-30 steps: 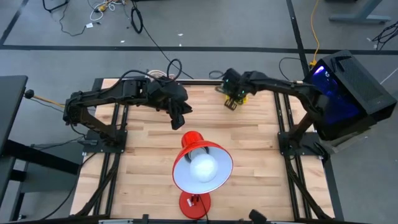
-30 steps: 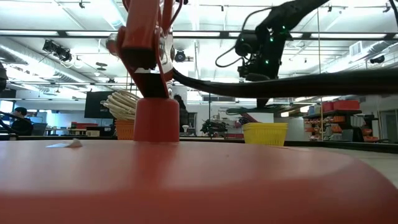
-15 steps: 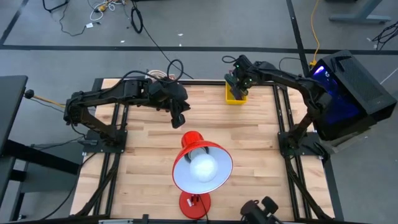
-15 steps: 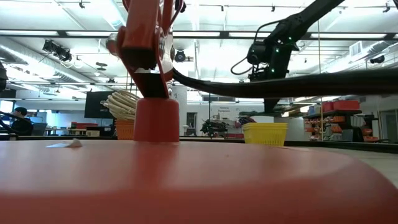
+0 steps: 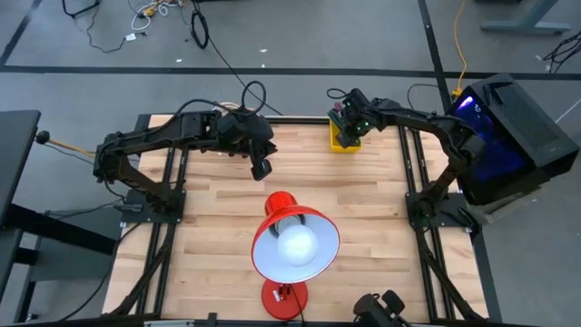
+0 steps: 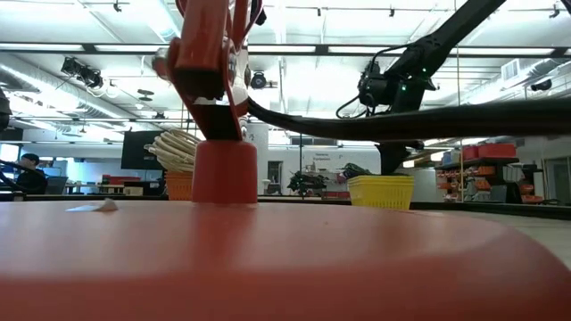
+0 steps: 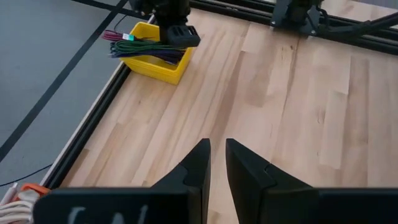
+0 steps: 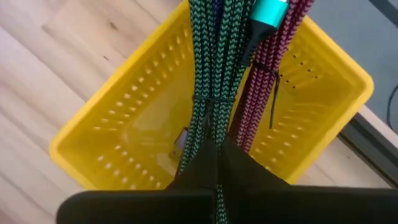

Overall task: Pick & Place USB Port
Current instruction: Put the green USB cable into the yellow bin, then return to Home Position

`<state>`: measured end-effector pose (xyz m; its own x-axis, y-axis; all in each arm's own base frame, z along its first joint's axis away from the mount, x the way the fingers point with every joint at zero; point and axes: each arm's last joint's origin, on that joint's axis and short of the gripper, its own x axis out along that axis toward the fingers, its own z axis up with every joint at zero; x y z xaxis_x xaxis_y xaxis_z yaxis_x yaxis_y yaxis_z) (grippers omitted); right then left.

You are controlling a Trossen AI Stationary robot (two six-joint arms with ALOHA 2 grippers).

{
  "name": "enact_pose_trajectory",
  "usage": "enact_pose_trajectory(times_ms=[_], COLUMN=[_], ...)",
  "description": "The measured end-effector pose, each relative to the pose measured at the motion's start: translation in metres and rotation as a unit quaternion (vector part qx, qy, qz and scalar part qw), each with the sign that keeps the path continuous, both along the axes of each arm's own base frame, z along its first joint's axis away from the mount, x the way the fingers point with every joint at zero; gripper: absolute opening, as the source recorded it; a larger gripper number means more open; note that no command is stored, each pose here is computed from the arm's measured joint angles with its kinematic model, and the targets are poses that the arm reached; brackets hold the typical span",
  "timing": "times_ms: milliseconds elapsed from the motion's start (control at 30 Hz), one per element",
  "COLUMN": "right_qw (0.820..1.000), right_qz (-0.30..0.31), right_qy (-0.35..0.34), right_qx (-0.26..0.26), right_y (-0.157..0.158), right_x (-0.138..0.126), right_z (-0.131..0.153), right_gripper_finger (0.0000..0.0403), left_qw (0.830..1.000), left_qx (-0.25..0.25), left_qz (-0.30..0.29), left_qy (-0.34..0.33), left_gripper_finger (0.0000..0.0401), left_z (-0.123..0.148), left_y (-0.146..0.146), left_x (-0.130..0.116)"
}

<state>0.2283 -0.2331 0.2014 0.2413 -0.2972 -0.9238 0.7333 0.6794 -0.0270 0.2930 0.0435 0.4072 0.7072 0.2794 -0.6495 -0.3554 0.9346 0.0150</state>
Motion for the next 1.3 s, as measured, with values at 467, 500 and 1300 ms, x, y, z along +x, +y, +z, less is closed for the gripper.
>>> enact_pose_trajectory(times_ms=[467,500,1300], right_qw=[1.000,1.000,0.769], right_qz=[0.009,0.009,0.291], right_qy=[-0.017,-0.017,-0.562], right_qx=[-0.007,-0.007,-0.087], right_y=[-0.004,-0.004,0.115], right_x=[0.000,0.000,-0.039], right_z=[0.001,0.001,0.269], right_gripper_finger=[0.0081,0.0087,0.0157], left_qw=[1.000,1.000,0.990], left_qx=[-0.001,-0.001,0.060], left_qz=[0.006,0.006,0.001], left_qy=[0.000,0.000,-0.131], left_gripper_finger=[0.0053,0.0053,0.0053], left_z=[0.000,0.000,0.061], left_y=[0.003,0.003,0.028], left_x=[0.000,0.000,-0.082])
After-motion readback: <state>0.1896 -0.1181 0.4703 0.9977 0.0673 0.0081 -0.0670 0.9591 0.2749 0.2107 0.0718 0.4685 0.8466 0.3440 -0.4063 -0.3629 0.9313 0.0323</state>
